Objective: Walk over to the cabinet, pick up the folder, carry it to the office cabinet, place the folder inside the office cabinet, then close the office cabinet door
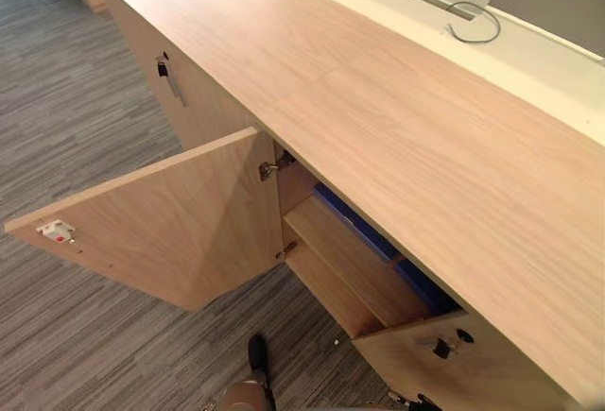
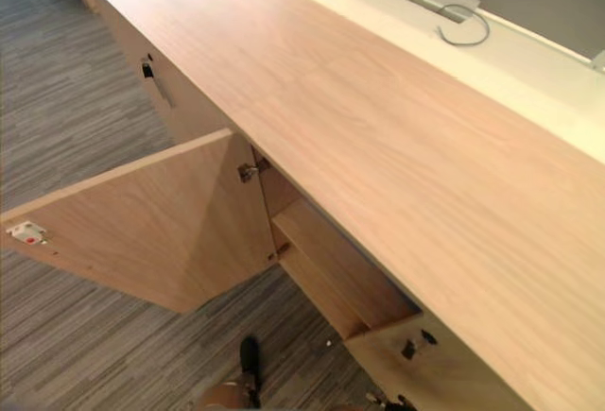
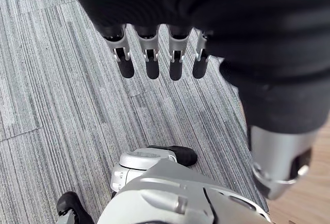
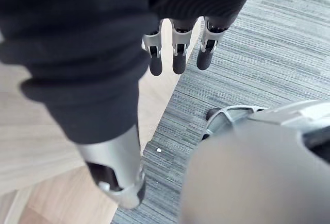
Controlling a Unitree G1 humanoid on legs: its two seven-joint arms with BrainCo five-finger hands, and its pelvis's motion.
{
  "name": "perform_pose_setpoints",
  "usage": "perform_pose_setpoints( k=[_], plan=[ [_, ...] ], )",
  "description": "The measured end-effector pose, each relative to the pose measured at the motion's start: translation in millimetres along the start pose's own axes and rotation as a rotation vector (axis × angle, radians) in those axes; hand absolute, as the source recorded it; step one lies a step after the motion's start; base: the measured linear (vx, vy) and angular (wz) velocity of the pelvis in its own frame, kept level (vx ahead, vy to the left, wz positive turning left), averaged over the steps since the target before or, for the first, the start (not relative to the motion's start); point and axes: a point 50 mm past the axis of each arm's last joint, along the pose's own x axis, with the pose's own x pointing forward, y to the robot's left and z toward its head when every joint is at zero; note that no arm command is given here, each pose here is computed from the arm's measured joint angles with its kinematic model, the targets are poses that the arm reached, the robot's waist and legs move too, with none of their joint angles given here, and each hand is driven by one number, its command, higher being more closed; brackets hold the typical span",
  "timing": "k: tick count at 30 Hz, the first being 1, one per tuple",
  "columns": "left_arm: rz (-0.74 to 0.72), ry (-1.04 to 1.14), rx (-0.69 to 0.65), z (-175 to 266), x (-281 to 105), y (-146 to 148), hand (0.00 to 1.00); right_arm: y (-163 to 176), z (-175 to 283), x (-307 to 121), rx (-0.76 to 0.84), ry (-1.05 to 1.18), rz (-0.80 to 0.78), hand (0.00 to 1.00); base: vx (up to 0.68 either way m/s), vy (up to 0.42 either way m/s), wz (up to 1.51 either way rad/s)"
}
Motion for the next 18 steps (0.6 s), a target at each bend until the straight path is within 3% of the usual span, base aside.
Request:
perform_pose_setpoints(
  k=[11, 18],
  plan=[
    [-0.022, -0.06, 0.245, 13, 1, -3, 0.0, 17, 24, 1, 0.008, -0.069, 0.04, 0.0, 0.0, 0.089, 0.03],
    [-0.022, -0.053, 0.202, 10, 1, -8, 0.0, 6, 11, -1, 0.051, -0.065, 0.013, 0.0, -0.12, 0.013, 0.59]
  ],
)
